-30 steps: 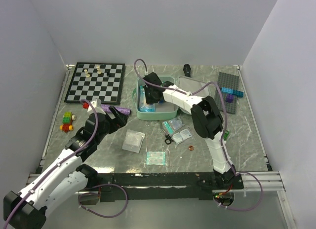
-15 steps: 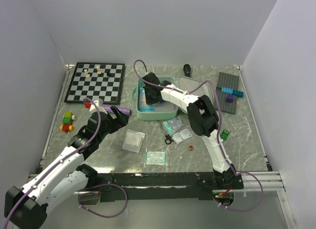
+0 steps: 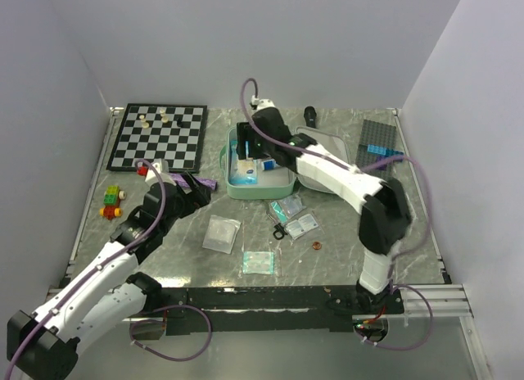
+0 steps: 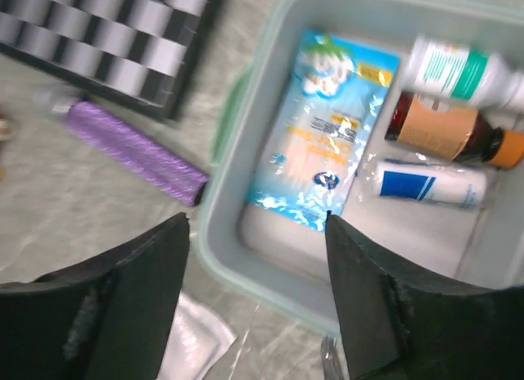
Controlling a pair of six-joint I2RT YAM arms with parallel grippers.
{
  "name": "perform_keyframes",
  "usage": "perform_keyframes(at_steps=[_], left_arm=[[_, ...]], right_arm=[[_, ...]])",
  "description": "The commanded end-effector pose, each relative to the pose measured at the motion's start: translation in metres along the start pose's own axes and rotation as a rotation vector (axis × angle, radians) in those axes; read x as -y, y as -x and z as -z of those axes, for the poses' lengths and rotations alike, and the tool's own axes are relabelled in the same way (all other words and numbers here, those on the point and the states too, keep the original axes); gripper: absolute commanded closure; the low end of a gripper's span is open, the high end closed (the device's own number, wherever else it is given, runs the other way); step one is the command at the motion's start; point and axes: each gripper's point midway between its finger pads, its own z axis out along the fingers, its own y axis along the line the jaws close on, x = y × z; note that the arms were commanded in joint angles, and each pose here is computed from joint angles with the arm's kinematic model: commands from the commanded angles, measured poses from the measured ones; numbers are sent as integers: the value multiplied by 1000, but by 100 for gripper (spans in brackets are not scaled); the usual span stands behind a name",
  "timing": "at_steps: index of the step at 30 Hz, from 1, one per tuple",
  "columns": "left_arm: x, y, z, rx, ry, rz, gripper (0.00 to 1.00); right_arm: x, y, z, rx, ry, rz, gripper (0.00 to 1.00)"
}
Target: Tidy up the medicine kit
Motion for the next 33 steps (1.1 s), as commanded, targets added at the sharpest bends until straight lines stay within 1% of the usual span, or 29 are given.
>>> perform_keyframes(at_steps=[1,3,5,6,9,11,13,15,17,22,27,33], left_arm=[[4,13,5,44,-5,8,2],[-3,2,2,21,5,25,3],[-10,-9,-1,-3,15,45,4],[-15,-15,-1,-14,26,51,3],[-27,-23,-1,-22,63,81,3],[-30,-21,3,-9,71,104,3],[-29,-16,8,10,66,120,3],[-27,-11,14,30,49,144,4],[-24,-8,19,45,22,165,5],[-27,3,33,102,8,206,6],[-35,8,42,142,16,227,6],[-40,6,43,146,28,231,6]], right_arm=[[-16,28,60,166,63,28,24],[-18,2,69,131,81,26,24],[-23,-36,73,62,108,16,27],[-26,-58,72,21,138,41,29],[-41,-120,73,-104,180,138,30],[-54,-148,73,-168,202,190,31],[-69,-166,74,-192,234,214,33],[-85,-178,72,-209,269,240,35],[-92,-187,65,-234,245,270,37],[-111,-194,49,-256,256,319,42],[-114,-206,31,-306,238,346,47],[-104,-225,19,-372,188,364,50]])
